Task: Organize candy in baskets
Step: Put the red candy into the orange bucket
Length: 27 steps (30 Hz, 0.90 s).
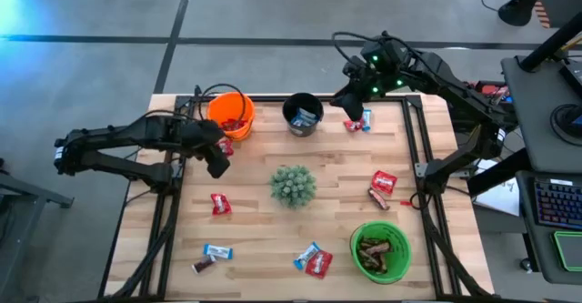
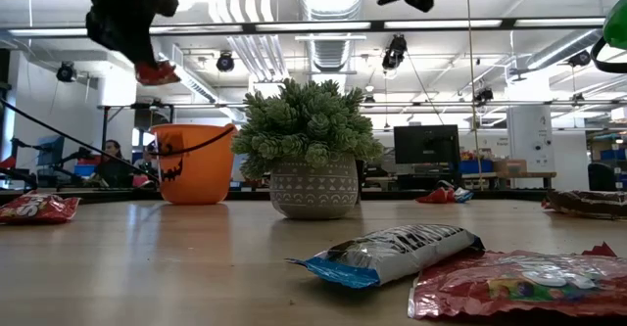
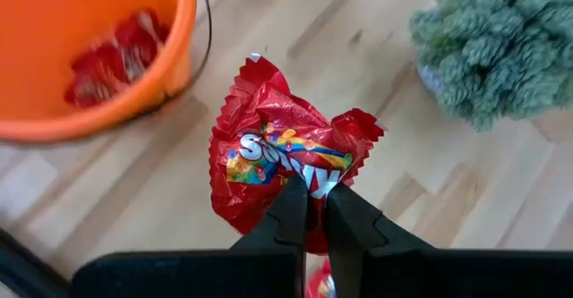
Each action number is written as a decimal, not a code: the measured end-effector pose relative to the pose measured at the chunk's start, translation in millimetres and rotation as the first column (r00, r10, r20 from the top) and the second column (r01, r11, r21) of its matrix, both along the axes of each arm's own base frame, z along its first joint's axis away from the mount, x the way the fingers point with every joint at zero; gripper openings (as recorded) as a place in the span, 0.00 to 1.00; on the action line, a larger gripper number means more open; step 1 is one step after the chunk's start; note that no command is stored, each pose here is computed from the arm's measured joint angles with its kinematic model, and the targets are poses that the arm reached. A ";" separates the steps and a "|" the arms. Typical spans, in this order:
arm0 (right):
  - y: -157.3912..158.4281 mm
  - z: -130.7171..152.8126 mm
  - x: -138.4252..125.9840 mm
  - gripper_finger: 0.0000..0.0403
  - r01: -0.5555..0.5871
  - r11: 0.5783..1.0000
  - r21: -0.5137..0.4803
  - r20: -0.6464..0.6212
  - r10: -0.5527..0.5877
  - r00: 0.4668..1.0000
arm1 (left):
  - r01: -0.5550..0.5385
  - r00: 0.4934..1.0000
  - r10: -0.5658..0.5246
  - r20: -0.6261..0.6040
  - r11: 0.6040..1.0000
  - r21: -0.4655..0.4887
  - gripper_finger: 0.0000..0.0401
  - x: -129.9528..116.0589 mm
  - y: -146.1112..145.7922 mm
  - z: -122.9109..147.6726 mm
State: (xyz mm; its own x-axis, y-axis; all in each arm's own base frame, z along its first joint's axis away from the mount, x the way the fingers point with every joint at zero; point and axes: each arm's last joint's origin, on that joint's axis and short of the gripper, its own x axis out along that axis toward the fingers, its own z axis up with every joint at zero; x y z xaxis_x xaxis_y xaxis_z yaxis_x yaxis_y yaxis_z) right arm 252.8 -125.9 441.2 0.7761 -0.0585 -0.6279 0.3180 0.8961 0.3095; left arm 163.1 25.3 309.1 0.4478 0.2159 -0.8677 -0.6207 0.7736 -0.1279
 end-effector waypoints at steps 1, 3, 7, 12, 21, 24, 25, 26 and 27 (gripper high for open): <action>-0.5 0.2 1.9 0.33 -0.005 1.000 0.005 0.019 0.005 1.000 | 0.006 1.000 -0.006 0.011 1.000 0.017 0.00 1.1 0.4 1.1; -0.8 -0.1 6.6 0.33 -0.013 1.000 0.018 0.049 0.012 0.999 | 0.024 0.999 -0.026 0.045 0.998 0.057 0.00 4.8 1.5 3.4; -1.4 -4.4 19.3 0.33 -0.050 0.997 0.050 0.094 0.045 0.995 | 0.030 0.992 -0.048 0.115 0.987 0.158 0.00 12.2 4.3 9.2; -3.2 -15.2 43.5 0.33 -0.036 0.994 0.102 0.145 0.021 0.989 | -0.006 0.979 -0.056 0.198 0.954 0.298 0.00 20.7 8.6 18.3; 0.9 -32.4 95.1 0.37 -0.189 0.965 0.183 0.285 0.132 0.949 | -0.014 0.936 -0.131 0.326 0.914 0.406 0.00 32.1 11.0 33.2; 1.1 -38.1 110.1 0.41 -0.206 0.959 0.197 0.325 0.134 0.936 | -0.014 0.926 -0.150 0.346 0.903 0.429 0.00 34.0 11.3 36.3; 0.1 -40.5 113.7 0.42 -0.204 0.957 0.204 0.329 0.129 0.935 | -0.013 0.925 -0.153 0.348 0.902 0.432 0.00 34.2 11.4 36.6; -1.2 -43.7 117.1 0.43 -0.197 0.955 0.220 0.328 0.117 0.938 | -0.011 0.925 -0.157 0.346 0.900 0.435 0.00 34.3 11.4 36.7; -2.8 -46.9 120.4 0.44 -0.193 0.955 0.227 0.327 0.112 0.938 | -0.010 0.925 -0.158 0.347 0.900 0.437 0.00 34.4 11.4 36.9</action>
State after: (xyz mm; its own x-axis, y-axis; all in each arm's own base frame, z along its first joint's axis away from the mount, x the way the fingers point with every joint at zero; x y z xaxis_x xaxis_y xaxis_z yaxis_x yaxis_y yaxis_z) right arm 373.2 -128.7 394.3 0.9195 0.2044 -0.3358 0.0369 0.8056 0.5913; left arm 197.4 36.6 345.9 0.7424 0.4767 -0.4708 -0.5327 0.8461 0.0166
